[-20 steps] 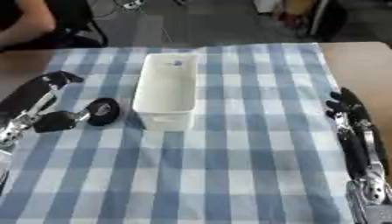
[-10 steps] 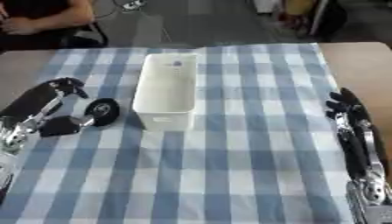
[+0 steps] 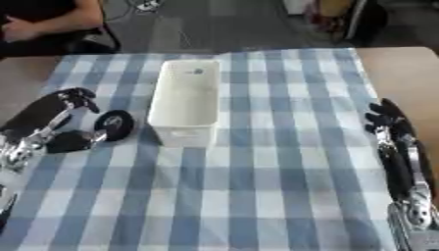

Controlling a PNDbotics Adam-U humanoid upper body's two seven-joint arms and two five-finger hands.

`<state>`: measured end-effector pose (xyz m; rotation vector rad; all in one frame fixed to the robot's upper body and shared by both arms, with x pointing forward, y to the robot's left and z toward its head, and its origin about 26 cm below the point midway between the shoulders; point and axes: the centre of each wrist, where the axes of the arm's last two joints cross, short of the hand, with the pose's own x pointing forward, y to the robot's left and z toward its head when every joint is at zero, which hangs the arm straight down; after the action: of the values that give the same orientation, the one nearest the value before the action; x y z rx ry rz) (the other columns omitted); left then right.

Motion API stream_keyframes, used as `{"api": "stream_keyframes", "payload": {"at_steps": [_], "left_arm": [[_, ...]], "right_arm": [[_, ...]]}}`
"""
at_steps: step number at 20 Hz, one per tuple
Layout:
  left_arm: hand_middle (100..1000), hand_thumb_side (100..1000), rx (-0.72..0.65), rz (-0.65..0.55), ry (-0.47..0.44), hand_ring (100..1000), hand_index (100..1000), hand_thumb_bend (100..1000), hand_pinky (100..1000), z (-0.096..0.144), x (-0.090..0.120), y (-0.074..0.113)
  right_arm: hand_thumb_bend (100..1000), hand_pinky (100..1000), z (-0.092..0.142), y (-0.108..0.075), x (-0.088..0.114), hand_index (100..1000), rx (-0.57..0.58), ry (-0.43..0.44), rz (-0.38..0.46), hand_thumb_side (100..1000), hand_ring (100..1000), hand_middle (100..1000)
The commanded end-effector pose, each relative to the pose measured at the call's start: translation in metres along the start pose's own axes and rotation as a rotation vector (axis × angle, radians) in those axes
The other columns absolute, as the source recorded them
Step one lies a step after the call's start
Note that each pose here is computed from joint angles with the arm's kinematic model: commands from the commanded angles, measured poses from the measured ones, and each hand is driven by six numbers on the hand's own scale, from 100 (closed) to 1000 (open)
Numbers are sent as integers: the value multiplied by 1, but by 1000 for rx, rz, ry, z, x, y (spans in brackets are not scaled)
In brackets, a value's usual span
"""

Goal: Pick up objects on the table and place them in the box.

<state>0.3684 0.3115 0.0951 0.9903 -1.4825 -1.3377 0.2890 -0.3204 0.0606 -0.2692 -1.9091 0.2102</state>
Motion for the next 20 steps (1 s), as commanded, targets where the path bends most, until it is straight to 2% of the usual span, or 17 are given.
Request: {"api": "stream_keyframes", "payload": {"at_steps": [1, 20], "left_arm": [[846, 812, 14, -27, -21, 812, 708, 563, 952, -5, 3, 9], [846, 813, -73, -7, -24, 812, 692, 533, 953, -11, 5, -20]], "right_arm": [[100, 861, -2, -4, 7, 964, -1, -24, 11, 727, 865, 858], [100, 861, -3, -3, 7, 964, 3, -27, 7, 730, 864, 858]]}}
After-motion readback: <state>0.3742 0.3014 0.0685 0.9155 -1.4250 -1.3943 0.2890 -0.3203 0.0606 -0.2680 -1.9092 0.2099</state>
